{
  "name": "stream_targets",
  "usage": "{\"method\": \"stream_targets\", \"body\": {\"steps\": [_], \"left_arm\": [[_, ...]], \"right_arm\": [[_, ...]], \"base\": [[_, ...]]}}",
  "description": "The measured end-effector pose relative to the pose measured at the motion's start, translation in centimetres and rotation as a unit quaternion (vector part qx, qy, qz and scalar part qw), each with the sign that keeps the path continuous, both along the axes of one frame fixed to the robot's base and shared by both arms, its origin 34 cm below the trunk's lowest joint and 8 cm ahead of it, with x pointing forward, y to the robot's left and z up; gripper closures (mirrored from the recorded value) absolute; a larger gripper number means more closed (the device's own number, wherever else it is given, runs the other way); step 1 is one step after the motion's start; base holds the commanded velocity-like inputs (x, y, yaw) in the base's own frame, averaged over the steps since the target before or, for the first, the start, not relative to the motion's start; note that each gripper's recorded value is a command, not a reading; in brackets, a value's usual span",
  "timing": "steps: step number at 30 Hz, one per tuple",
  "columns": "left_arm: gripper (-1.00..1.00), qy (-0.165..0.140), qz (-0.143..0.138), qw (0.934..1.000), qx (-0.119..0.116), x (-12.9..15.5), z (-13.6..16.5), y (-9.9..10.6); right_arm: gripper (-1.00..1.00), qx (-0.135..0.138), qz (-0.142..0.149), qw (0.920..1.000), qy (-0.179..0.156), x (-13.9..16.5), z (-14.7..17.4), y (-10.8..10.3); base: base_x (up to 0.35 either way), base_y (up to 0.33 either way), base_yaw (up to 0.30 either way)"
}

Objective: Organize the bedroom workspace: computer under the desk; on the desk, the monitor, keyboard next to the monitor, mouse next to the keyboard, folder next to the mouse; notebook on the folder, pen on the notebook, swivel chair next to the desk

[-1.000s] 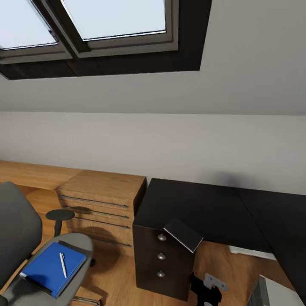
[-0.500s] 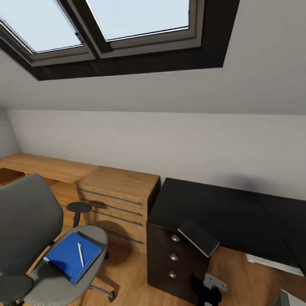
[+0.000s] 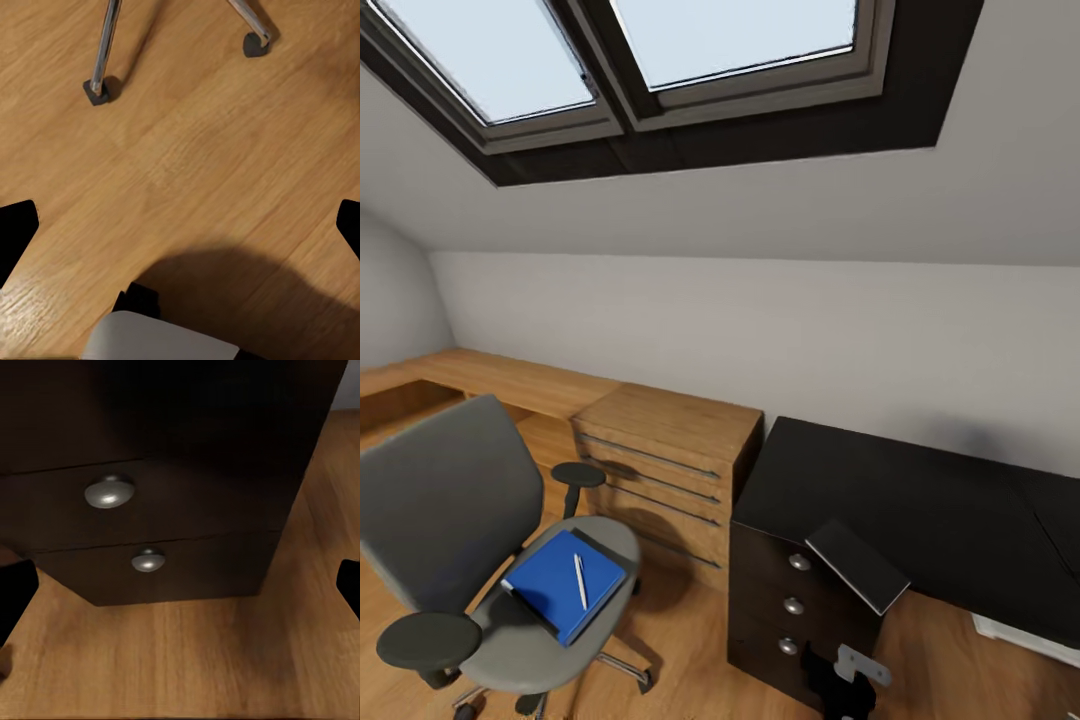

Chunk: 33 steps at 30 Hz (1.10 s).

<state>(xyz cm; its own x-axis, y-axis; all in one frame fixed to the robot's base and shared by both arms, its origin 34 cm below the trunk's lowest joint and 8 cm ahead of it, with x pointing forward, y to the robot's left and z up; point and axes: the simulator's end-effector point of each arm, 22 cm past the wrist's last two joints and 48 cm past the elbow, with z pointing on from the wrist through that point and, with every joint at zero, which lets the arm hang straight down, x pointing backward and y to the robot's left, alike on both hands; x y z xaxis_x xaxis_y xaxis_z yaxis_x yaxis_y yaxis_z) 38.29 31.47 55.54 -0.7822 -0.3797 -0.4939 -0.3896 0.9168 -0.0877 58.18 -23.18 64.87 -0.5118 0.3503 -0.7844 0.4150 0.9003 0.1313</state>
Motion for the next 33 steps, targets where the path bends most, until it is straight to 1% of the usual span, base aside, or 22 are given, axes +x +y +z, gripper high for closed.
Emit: {"method": "stream_targets", "body": {"steps": [4, 7, 10, 11, 13, 15, 18, 23, 33], "left_arm": [[-1.00, 0.002, 0.001, 1.0000, 0.000, -0.1, -0.1, 0.1], [-1.00, 0.003, 0.001, 1.0000, 0.000, -0.2, -0.2, 0.0], [-1.00, 0.004, 0.001, 1.0000, 0.001, -0.3, -0.2, 0.1], [-1.00, 0.004, 0.001, 1.0000, 0.001, -0.3, -0.2, 0.1], [-1.00, 0.004, 0.002, 1.0000, 0.001, -0.3, -0.2, 0.2], [-1.00, 0.004, 0.002, 1.0000, 0.001, -0.3, -0.2, 0.1], [-1.00, 0.004, 0.002, 1.0000, 0.001, -0.3, -0.2, 0.1], [-1.00, 0.004, 0.002, 1.0000, 0.001, -0.3, -0.2, 0.2], [-1.00, 0.012, 0.003, 0.9999, 0.001, -0.8, -0.6, 0.2]], "right_arm": [[-1.00, 0.000, 0.010, 0.9999, 0.001, -0.1, -0.2, 0.4], [-1.00, -0.011, 0.032, 0.9994, 0.000, 0.0, -0.2, 0.9], [-1.00, -0.028, 0.075, 0.9968, 0.000, -0.3, -0.4, 1.8], [-1.00, -0.030, 0.085, 0.9959, 0.000, -0.4, -0.5, 2.1], [-1.00, -0.042, 0.124, 0.9914, -0.002, -0.5, -0.6, 3.2], [-1.00, -0.047, 0.146, 0.9881, -0.004, -0.5, -0.6, 3.8], [-1.00, -0.053, 0.168, 0.9843, -0.004, -0.6, -0.6, 4.5], [-1.00, -0.053, 0.171, 0.9838, -0.006, -0.6, -0.6, 4.7], [-1.00, -0.052, 0.171, 0.9839, 0.001, -1.0, -1.2, 4.8]], "base": [[0.000, 0.000, 0.215], [0.000, 0.000, 0.151], [0.000, 0.000, 0.047], [0.000, 0.000, 0.022], [0.000, 0.000, 0.012], [0.000, 0.000, 0.006], [0.000, 0.000, 0.002], [0.000, 0.000, 0.000], [0.000, 0.000, 0.013]]}}
